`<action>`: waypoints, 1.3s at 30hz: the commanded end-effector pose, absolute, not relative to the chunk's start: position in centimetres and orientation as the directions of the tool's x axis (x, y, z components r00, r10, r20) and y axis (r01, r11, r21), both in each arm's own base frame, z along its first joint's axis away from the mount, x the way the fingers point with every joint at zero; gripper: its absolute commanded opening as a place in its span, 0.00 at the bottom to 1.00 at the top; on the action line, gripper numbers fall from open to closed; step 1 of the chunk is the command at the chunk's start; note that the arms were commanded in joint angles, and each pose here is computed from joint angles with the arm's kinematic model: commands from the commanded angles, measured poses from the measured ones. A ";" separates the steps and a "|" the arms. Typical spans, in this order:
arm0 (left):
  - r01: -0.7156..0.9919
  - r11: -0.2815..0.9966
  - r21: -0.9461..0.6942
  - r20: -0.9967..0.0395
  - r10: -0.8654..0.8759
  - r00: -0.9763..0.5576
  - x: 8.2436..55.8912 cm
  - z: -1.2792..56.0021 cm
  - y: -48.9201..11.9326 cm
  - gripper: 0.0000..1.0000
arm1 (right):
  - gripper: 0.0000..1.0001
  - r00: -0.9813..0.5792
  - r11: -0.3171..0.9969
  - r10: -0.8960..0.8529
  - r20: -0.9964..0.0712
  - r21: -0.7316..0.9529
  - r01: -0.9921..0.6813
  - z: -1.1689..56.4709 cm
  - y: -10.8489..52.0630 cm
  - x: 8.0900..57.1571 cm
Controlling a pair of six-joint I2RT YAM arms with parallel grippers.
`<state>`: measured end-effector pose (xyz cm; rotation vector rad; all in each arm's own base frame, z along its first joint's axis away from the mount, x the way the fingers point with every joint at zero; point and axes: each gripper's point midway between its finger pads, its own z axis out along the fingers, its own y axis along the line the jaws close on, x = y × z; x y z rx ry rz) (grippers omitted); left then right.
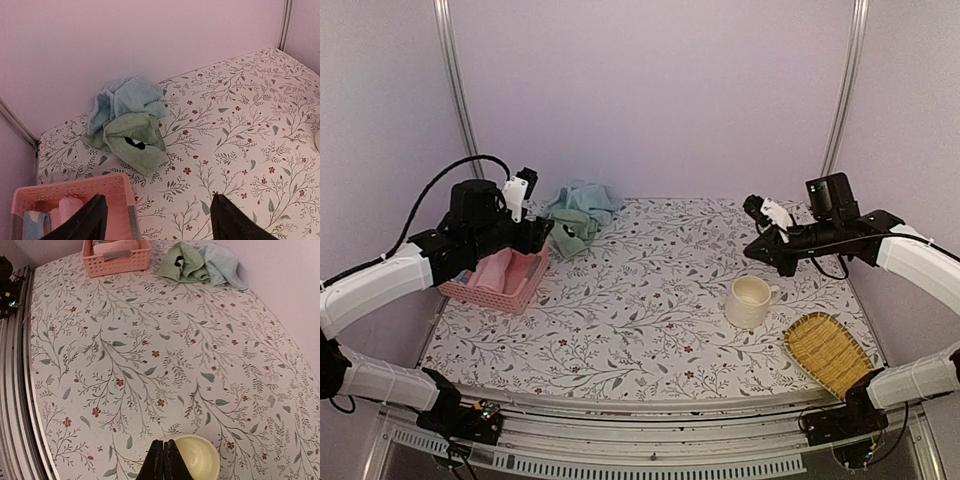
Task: Roll the towels
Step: Reset both arms
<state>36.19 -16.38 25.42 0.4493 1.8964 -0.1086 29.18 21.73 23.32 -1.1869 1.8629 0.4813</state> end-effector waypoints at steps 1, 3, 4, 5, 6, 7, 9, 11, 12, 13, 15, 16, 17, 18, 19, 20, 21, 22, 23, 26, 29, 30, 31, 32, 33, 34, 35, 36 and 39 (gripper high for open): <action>0.383 0.910 0.160 -0.918 0.279 -0.280 35.8 25.4 -16.2 0.72 | 0.04 -0.144 0.273 -0.722 -0.677 -0.087 -0.958 17.0 24.2 24.3; 0.383 0.908 0.169 -0.916 0.288 -0.279 35.7 25.3 -16.2 0.72 | 0.03 -0.119 0.214 -0.777 -0.618 -0.081 -0.973 14.7 25.1 22.7; 0.382 0.908 0.173 -0.915 0.292 -0.278 35.8 25.3 -16.1 0.72 | 0.02 -0.109 0.189 -0.802 -0.587 -0.076 -0.979 13.6 25.6 22.0; 0.383 0.907 0.176 -0.915 0.294 -0.276 35.8 25.3 -16.1 0.72 | 0.02 -0.101 0.171 -0.820 -0.563 -0.073 -0.983 12.7 26.0 21.5; 0.385 0.905 0.178 -0.914 0.298 -0.277 35.8 25.2 -16.1 0.72 | 0.02 -0.094 0.155 -0.838 -0.538 -0.069 -0.985 11.9 26.3 21.1; 0.388 0.904 0.180 -0.913 0.301 -0.277 35.8 25.2 -16.1 0.72 | 0.02 -0.091 0.144 -0.853 -0.513 -0.063 -0.988 11.0 26.6 20.8; 0.395 0.901 0.182 -0.911 0.306 -0.278 35.8 25.0 -16.2 0.72 | 0.02 -0.087 0.134 -0.880 -0.467 -0.068 -0.989 9.5 27.1 20.8; 0.401 0.897 0.183 -0.908 0.311 -0.281 35.8 24.9 -16.3 0.72 | 0.02 -0.104 0.154 -0.901 -0.420 -0.087 -0.984 8.1 27.4 21.5; 0.405 0.896 0.183 -0.908 0.312 -0.281 35.7 24.8 -16.4 0.72 | 0.02 -0.121 0.170 -0.911 -0.395 -0.093 -0.981 7.4 27.4 22.0; 0.406 0.895 0.183 -0.908 0.312 -0.280 35.7 24.8 -16.4 0.72 | 0.02 -0.134 0.184 -0.921 -0.366 -0.104 -0.977 6.7 27.3 22.4; 0.410 0.894 0.181 -0.909 0.312 -0.278 35.6 24.9 -16.4 0.72 | 0.01 -0.161 0.207 -0.938 -0.306 -0.123 -0.971 5.2 26.9 23.2; 0.412 0.893 0.182 -0.909 0.312 -0.275 35.6 25.0 -16.4 0.72 | 0.01 -0.173 0.218 -0.943 -0.285 -0.134 -0.967 4.7 26.7 23.5; 0.414 0.892 0.181 -0.910 0.312 -0.273 35.6 25.0 -16.5 0.72 | 0.01 -0.182 0.227 -0.947 -0.265 -0.150 -0.962 4.2 26.4 23.9; 0.415 0.891 0.182 -0.911 0.312 -0.271 35.5 25.1 -16.5 0.72 | 0.01 -0.187 0.233 -0.948 -0.257 -0.160 -0.959 4.0 26.3 24.1; 0.415 0.891 0.183 -0.911 0.312 -0.269 35.5 25.2 -16.4 0.72 | 0.02 -0.196 0.243 -0.948 -0.250 -0.172 -0.955 3.9 26.1 24.4; 0.416 0.891 0.183 -0.912 0.312 -0.267 35.4 25.2 -16.4 0.72 | 0.02 -0.200 0.249 -0.948 -0.246 -0.183 -0.951 3.9 26.0 24.6; 0.417 0.890 0.183 -0.912 0.312 -0.266 35.4 25.2 -16.4 0.72 | 0.02 -0.205 0.255 -0.948 -0.242 -0.196 -0.947 3.9 25.9 24.8; 0.419 0.890 0.183 -0.912 0.313 -0.265 35.4 25.3 -16.4 0.72 | 0.02 -0.210 0.261 -0.949 -0.236 -0.211 -0.942 3.8 25.7 25.0; 0.422 0.888 0.183 -0.912 0.313 -0.264 35.4 25.2 -16.5 0.72 | 0.02 -0.214 0.266 -0.950 -0.229 -0.226 -0.937 3.7 25.4 25.3; 0.426 0.887 0.180 -0.912 0.313 -0.266 35.4 25.2 -16.6 0.72 | 0.02 -0.250 0.303 -0.943 -0.219 -0.257 -0.918 3.7 24.3 26.7; 0.432 0.884 0.178 -0.912 0.313 -0.265 35.3 25.2 -16.7 0.72 | 0.02 -0.308 0.364 -0.925 -0.224 -0.277 -0.889 3.6 23.1 28.3; 0.433 0.884 0.177 -0.912 0.312 -0.265 35.3 25.2 -16.7 0.72 | 0.02 -0.330 0.386 -0.916 -0.228 -0.280 -0.879 3.6 22.6 28.9; 0.434 0.884 0.175 -0.913 0.311 -0.265 35.3 25.2 -16.7 0.72 | 0.02 -0.351 0.409 -0.907 -0.233 -0.284 -0.867 3.7 22.2 29.4; 0.436 0.883 0.176 -0.912 0.312 -0.265 35.3 25.2 -16.8 0.72 | 0.02 -0.368 0.428 -0.899 -0.239 -0.288 -0.857 3.8 21.8 29.9; 0.436 0.883 0.176 -0.912 0.312 -0.265 35.3 25.2 -16.8 0.72 | 0.02 -0.384 0.446 -0.890 -0.244 -0.295 -0.845 3.9 21.3 30.5; 0.436 0.883 0.174 -0.912 0.312 -0.266 35.3 25.2 -16.8 0.72 | 0.02 -0.399 0.462 -0.883 -0.249 -0.305 -0.833 4.0 20.8 31.1; 0.438 0.882 0.174 -0.912 0.312 -0.266 35.3 25.1 -16.8 0.72 | 0.02 -0.413 0.478 -0.875 -0.253 -0.312 -0.821 4.1 20.3 31.6; 0.440 0.881 0.174 -0.911 0.313 -0.267 35.2 25.1 -16.8 0.72 | 0.02 -0.428 0.494 -0.867 -0.255 -0.320 -0.809 4.2 19.8 32.2; 0.444 0.879 0.172 -0.912 0.313 -0.266 35.2 25.1 -16.9 0.72 | 0.02 -0.485 0.554 -0.832 -0.271 -0.336 -0.762 4.4 17.7 34.4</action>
